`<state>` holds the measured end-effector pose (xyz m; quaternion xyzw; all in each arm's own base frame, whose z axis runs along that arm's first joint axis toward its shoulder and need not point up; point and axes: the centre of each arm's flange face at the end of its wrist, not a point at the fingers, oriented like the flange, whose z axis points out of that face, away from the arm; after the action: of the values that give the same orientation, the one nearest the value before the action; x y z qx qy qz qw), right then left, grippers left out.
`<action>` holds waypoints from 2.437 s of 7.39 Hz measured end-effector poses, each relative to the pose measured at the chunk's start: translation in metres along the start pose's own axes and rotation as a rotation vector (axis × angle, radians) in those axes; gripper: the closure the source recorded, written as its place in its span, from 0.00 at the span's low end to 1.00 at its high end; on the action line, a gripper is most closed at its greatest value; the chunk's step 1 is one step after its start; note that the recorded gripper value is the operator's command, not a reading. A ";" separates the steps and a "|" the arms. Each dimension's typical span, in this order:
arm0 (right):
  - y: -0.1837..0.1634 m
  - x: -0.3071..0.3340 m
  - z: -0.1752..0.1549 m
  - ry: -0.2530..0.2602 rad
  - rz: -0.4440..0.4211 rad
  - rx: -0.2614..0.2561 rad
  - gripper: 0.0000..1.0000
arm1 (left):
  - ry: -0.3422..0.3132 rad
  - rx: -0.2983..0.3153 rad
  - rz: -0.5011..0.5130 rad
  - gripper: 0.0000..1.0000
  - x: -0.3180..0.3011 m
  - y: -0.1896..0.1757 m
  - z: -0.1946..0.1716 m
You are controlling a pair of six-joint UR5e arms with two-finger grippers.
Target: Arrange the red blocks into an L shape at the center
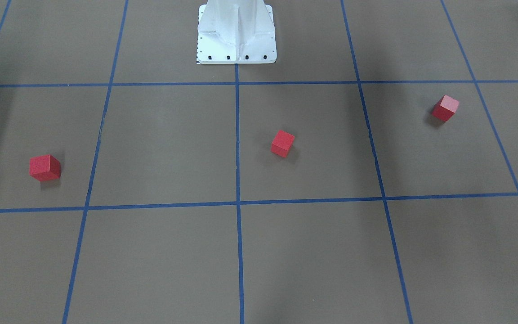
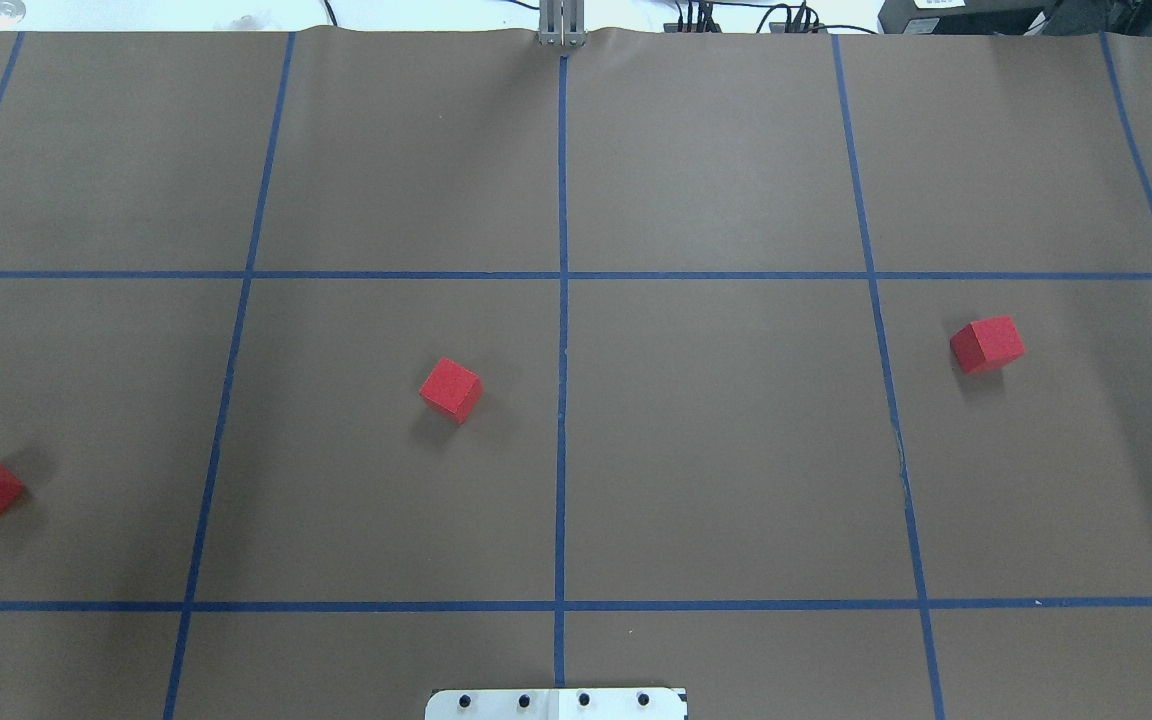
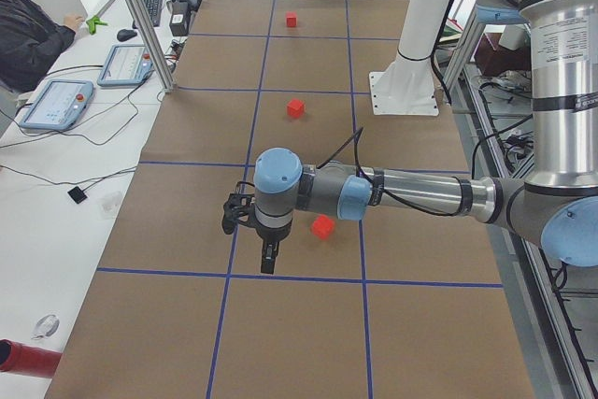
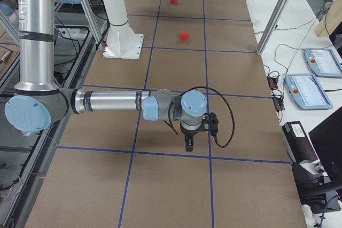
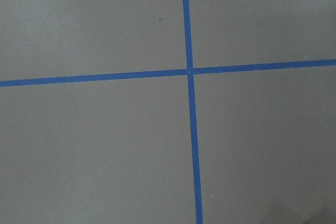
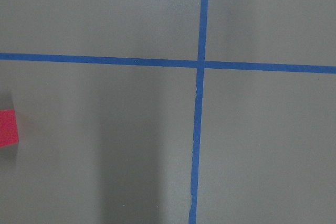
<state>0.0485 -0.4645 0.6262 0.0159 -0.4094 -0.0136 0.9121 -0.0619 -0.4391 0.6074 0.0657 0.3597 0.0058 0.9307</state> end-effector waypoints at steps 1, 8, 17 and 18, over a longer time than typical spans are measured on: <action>0.000 -0.001 0.000 -0.009 0.000 0.000 0.01 | 0.000 -0.002 0.001 0.00 -0.001 0.001 0.001; -0.009 -0.015 -0.012 -0.011 -0.016 0.027 0.01 | 0.069 0.063 0.148 0.00 0.103 -0.065 -0.007; -0.011 -0.023 -0.019 -0.009 -0.033 0.041 0.01 | 0.194 0.179 0.215 0.00 0.597 -0.063 0.048; -0.011 -0.023 -0.019 -0.008 -0.034 0.041 0.01 | 0.212 0.197 0.233 0.00 0.623 -0.051 0.065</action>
<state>0.0473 -0.4742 0.5957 0.0415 -0.4131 -0.0207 0.9095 0.4418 -0.4609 0.2315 0.1965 0.4444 0.0851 0.8698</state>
